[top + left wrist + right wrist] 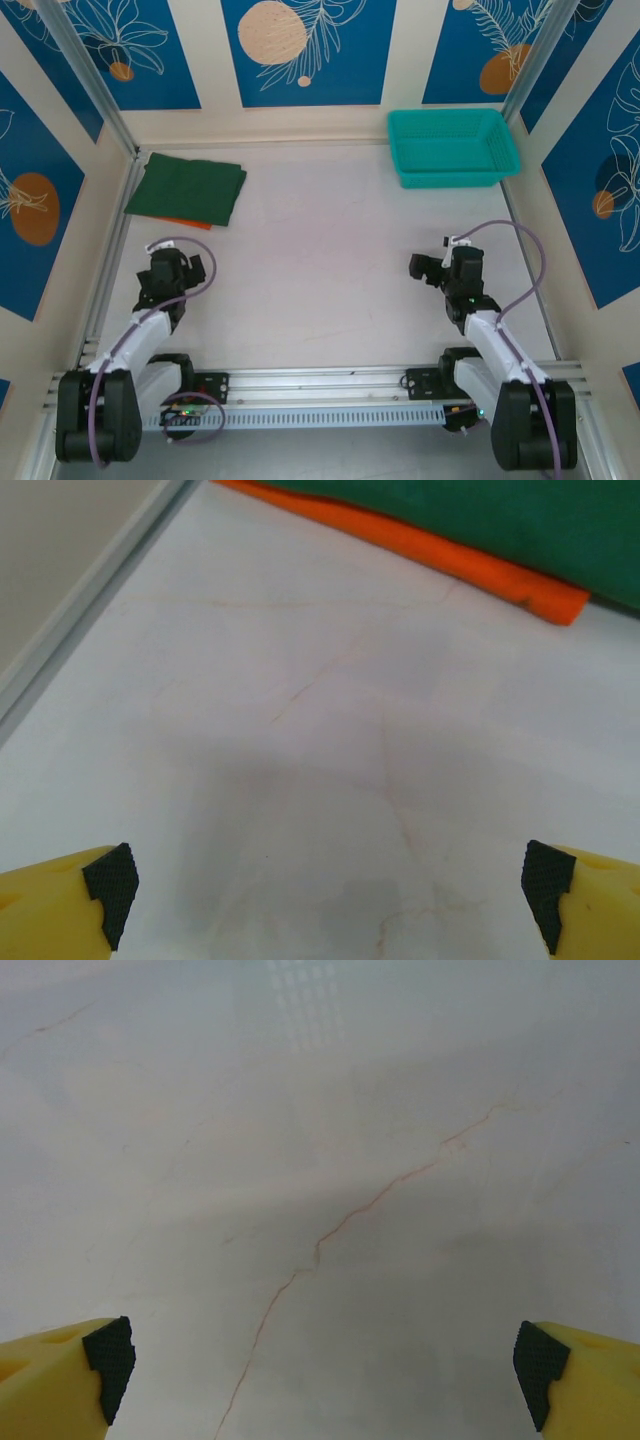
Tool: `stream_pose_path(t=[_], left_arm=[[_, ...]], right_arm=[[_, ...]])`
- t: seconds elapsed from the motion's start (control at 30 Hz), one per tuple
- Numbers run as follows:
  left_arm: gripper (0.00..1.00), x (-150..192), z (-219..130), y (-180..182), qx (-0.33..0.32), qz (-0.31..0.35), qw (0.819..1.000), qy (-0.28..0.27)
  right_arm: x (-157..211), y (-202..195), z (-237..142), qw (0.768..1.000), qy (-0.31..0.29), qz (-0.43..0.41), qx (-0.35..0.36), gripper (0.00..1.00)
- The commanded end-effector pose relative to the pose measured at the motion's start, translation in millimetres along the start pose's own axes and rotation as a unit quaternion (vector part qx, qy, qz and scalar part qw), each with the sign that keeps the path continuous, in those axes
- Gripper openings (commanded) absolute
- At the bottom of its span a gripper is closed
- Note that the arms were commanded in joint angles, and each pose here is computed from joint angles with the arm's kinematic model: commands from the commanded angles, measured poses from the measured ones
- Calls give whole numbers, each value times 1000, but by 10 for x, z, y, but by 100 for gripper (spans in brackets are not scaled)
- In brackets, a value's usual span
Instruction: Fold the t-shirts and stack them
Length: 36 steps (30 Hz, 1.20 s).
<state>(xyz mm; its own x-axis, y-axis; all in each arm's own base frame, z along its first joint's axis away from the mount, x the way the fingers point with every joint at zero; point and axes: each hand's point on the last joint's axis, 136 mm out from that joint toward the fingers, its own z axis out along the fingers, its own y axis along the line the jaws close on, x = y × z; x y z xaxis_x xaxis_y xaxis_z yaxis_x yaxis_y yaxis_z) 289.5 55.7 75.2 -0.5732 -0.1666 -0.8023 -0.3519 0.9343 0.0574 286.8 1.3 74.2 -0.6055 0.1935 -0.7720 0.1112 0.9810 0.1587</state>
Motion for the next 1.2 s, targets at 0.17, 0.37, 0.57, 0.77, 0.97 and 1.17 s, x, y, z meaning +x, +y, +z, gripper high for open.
stream_pose_path(t=[0.17,0.37,0.57,0.77,0.97,1.17], left_arm=[[100,-566,281,-342,58,6,995,-77],[100,-768,462,-584,98,14,991,-94],[100,-740,599,-868,132,69,986,-77],[100,-746,488,-836,122,68,984,-109],[100,-715,342,-780,91,68,980,-163],[100,-602,492,-986,134,97,976,-143]], right_arm=[[-676,236,340,994,-86,-14,-63,99],[-888,368,553,990,-103,-28,-96,99],[-905,438,695,987,-97,-52,-121,99],[-828,567,711,981,-102,-86,-138,99],[-648,608,518,968,-171,-114,-143,99],[-744,480,746,983,-117,-76,-118,99]])
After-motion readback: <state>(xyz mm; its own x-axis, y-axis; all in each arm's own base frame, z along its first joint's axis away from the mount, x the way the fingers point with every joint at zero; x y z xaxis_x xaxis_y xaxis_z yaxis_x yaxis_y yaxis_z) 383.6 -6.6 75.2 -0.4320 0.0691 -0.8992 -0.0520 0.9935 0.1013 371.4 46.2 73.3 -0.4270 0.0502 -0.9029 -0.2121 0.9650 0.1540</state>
